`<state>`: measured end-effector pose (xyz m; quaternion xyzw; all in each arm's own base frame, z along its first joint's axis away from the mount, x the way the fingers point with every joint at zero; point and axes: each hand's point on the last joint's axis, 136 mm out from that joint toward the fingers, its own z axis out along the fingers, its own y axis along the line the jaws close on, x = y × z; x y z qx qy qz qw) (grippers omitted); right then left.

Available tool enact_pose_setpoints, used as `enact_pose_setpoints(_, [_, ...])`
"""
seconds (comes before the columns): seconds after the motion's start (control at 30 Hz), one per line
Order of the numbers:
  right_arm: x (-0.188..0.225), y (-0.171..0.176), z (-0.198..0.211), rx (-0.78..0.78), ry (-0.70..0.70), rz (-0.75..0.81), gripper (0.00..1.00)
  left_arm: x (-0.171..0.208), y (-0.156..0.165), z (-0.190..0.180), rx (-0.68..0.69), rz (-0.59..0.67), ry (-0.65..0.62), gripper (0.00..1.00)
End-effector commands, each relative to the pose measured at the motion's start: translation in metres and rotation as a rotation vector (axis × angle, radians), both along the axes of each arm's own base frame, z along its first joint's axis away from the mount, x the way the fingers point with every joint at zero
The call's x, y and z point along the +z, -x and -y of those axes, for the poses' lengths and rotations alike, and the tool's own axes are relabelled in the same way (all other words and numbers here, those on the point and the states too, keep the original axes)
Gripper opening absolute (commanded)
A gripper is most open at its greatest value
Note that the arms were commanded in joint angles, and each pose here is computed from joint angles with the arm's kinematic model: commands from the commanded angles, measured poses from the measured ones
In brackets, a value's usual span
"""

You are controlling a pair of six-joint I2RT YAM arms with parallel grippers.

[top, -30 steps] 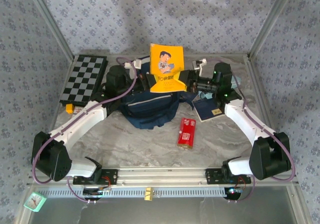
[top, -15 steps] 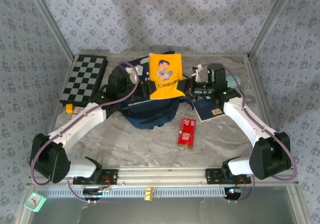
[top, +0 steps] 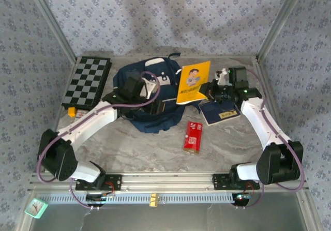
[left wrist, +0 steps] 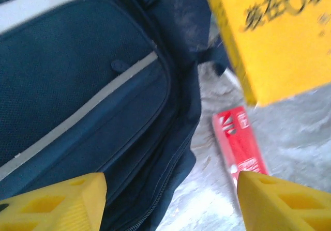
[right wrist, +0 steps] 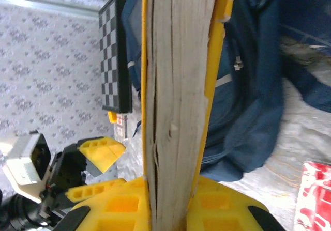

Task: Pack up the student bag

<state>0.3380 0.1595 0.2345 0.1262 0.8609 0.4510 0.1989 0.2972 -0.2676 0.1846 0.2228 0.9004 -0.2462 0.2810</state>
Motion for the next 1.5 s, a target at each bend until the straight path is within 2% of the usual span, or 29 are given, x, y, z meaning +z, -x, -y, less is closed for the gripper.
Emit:
enact_pose_setpoints(0.0, [0.013,0.007,0.010,-0.003,-0.016,0.056,0.00,-0.016,-0.002,-0.009,-0.085,0.049,-0.197,0.72])
enact_pose_setpoints(0.07, [0.012,0.009,0.014,-0.008,-0.004,0.058,0.00,-0.027,-0.009,-0.008,-0.106,0.065,-0.253,0.84])
enact_pose_setpoints(0.1, [0.010,0.009,0.015,-0.014,0.003,0.056,0.00,-0.032,-0.013,-0.007,-0.111,0.074,-0.270,0.86])
enact_pose_setpoints(0.27, [0.007,0.005,0.020,-0.035,-0.004,0.036,0.00,-0.060,-0.035,-0.003,-0.139,0.066,-0.406,0.87])
enact_pose_setpoints(0.43, [0.006,0.004,0.019,-0.038,-0.013,0.035,0.00,-0.083,-0.034,0.016,-0.238,0.123,-0.513,0.91])
enact_pose_setpoints(0.53, [0.007,0.003,0.020,-0.037,-0.010,0.036,0.00,-0.101,-0.033,0.023,-0.298,0.104,-0.561,0.93])
enact_pose_setpoints(0.67, [0.006,0.003,0.019,-0.033,-0.008,0.029,0.00,-0.115,-0.052,0.024,-0.273,0.115,-0.628,0.92])
enact_pose_setpoints(0.73, [0.004,0.004,0.020,-0.034,-0.006,0.024,0.00,-0.119,-0.056,0.027,-0.273,0.112,-0.622,0.90])
enact_pose_setpoints(0.9, [0.005,0.003,0.022,-0.039,-0.009,0.025,0.00,-0.125,-0.056,0.034,-0.290,0.056,-0.548,0.78])
enact_pose_setpoints(1.07, [0.006,-0.001,0.018,-0.032,-0.034,0.022,0.00,-0.128,-0.056,0.032,-0.304,-0.040,-0.470,0.59])
enact_pose_setpoints(1.17, [0.005,-0.002,0.018,-0.030,-0.035,0.017,0.00,-0.126,-0.058,0.031,-0.300,-0.046,-0.469,0.41])
enact_pose_setpoints(1.47, [0.001,0.004,0.019,-0.027,-0.020,0.011,0.00,-0.085,-0.060,0.035,-0.293,0.016,-0.422,0.03])
